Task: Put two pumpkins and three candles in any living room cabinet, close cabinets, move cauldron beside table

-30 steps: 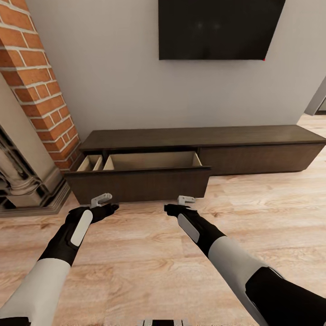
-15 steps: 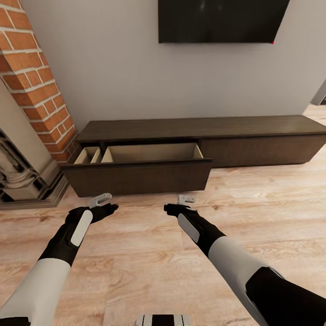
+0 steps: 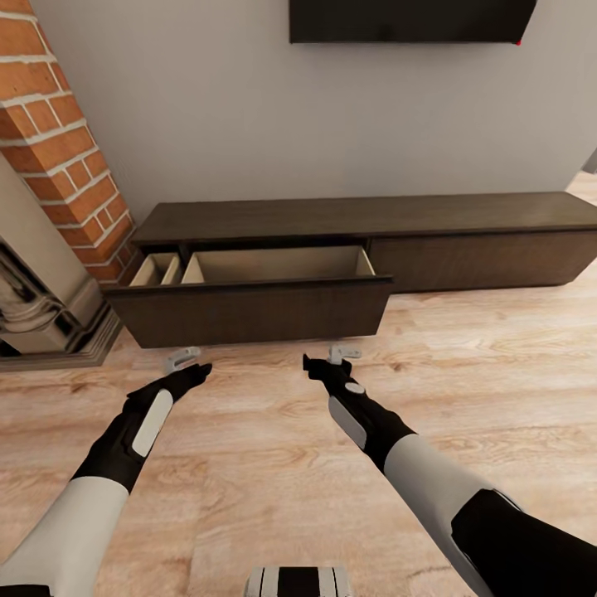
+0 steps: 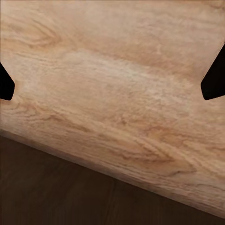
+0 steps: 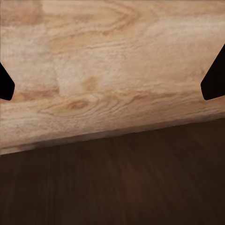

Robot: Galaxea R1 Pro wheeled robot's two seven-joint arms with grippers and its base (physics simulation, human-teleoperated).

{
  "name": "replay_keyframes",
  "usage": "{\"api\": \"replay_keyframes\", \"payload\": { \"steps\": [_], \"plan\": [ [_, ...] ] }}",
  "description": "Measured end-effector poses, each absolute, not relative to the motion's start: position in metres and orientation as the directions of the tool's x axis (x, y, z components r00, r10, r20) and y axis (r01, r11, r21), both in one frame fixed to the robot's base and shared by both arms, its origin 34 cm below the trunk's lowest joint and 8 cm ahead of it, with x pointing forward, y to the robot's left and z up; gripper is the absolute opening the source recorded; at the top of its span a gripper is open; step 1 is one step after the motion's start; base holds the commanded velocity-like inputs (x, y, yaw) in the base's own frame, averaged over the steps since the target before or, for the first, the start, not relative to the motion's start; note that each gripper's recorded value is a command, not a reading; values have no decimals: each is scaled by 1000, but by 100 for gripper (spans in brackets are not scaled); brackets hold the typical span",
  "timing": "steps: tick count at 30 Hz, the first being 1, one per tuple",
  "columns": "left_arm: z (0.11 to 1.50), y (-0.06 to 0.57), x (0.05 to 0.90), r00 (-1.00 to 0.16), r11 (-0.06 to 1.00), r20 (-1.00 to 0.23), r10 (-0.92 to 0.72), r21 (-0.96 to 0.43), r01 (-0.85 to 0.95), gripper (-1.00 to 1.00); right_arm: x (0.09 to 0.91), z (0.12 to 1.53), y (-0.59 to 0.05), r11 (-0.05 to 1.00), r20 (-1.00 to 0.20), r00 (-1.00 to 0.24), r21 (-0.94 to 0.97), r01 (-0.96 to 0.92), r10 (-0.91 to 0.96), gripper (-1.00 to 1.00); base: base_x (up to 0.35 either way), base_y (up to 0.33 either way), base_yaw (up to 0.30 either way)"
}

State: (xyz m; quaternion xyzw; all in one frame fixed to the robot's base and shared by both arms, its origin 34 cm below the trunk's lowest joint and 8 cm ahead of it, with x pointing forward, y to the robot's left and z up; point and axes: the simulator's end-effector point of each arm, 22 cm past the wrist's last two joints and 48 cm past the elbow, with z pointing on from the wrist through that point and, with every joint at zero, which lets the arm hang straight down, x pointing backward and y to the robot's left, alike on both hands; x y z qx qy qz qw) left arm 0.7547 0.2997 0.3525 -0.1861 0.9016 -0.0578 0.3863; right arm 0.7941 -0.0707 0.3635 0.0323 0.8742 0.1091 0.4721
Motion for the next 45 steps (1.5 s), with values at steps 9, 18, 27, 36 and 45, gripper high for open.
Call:
{"api": "replay_keyframes", "payload": {
  "steps": [9,18,27,36,45],
  "plan": [
    [367,287,770,-563,940,-755,-337,-237,-245,100,798,367,-70,980,-855,-504,185,-76,123,100,0,0,0],
    [370,291,772,-560,981,-814,-157,-62,-185,100,798,369,-71,980,-860,-496,180,-80,118,100,2,0,0],
    [371,296,772,-560,983,-819,-122,-22,-181,100,799,369,-71,980,-860,-496,180,-80,117,100,59,1,0],
    [372,298,772,-559,983,-820,-123,-22,-183,100,798,369,-71,980,-861,-495,180,-80,117,100,220,94,0],
    [372,299,773,-559,983,-820,-122,-22,-183,100,784,340,-83,987,-827,-556,147,-64,87,100,118,67,0]
  ]
}}
